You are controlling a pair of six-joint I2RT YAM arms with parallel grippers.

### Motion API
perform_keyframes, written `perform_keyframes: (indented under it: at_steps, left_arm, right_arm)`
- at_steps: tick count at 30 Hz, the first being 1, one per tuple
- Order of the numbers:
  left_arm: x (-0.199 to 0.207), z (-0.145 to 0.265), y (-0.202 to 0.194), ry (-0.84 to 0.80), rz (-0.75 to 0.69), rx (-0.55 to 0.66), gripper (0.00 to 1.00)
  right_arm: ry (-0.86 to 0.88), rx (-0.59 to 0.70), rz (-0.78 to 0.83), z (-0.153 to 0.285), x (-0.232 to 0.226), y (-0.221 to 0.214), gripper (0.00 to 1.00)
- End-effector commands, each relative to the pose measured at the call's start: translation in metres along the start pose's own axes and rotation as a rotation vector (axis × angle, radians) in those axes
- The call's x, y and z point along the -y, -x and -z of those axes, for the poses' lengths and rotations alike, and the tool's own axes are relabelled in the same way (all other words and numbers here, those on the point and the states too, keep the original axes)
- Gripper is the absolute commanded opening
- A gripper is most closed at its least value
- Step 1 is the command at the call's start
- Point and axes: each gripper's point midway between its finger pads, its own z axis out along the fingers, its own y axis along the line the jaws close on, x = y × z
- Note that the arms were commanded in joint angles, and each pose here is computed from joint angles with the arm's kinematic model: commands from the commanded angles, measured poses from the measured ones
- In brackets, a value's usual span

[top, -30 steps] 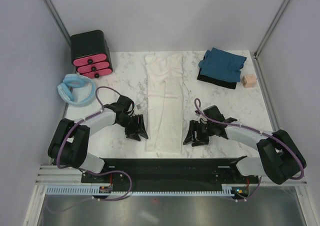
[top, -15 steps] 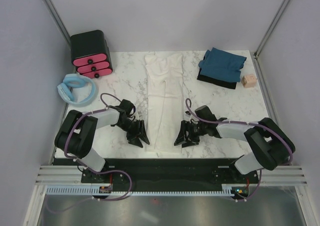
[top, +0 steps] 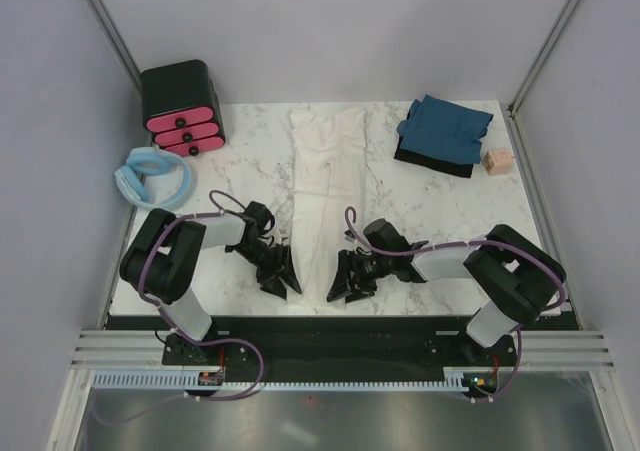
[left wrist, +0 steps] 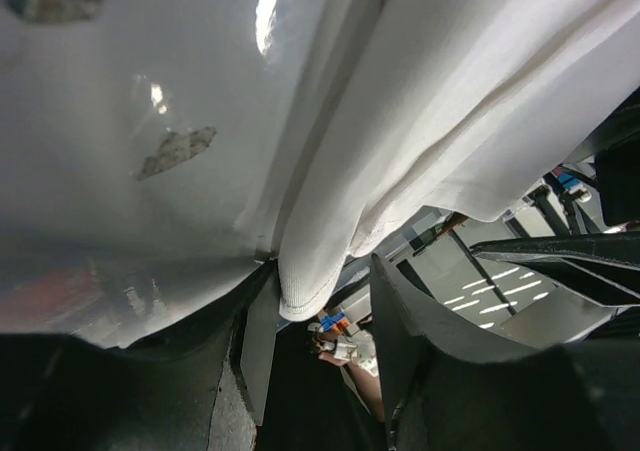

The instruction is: Fold and stack the t-shirts

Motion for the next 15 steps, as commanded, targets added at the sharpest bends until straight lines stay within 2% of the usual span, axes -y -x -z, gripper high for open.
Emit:
perform_keyframes:
  at_steps: [1,4,7,8,9,10,11,15]
  left_arm:
    - [-0.0225,-0.0077,0.0126,0.113,-0.027,0.059,0.49]
    - [-0.0223,-0.0076,0.0115,0.108,-0.027,0.056,0.36]
    - [-0.0214,-0.0080,0.0105,0.103,-0.030,0.050,0.27]
    - [-0.0215,-0.0089,0.0101,0.102,-0.031,0.044,0.25]
    - [-0.0209,-0.0091,0.0099,0.100,-0.034,0.042,0.16]
    - [-0.0203,-0.0095,0.0091,0.095,-0.035,0.036,0.11]
    - [-0.0199,-0.0098,0.0091,0.092,-0.034,0.033,0.05]
    - [-0.0136,-0.0060,0.0101,0.073,-0.055,0.046,0.02]
  right_arm:
    - [-0.233,0.020,-0.044,-0.0042,0.0584,-0.0146,0.62]
    - [-0.254,0.020,-0.041,-0.0007,0.0608,-0.0153,0.58]
    - [-0.268,0.009,-0.042,-0.0014,0.0646,-0.0172,0.41]
    - [-0.271,0.008,-0.042,-0.0016,0.0657,-0.0174,0.38]
    - [-0.271,0.008,-0.044,-0.0023,0.0653,-0.0164,0.35]
    - [-0.269,0.010,-0.042,-0.0025,0.0644,-0.0154,0.25]
    - [-0.275,0.006,-0.041,-0.0022,0.0645,-0.0164,0.21]
    - [-0.291,0.012,-0.021,0.0020,0.0592,-0.0103,0.03]
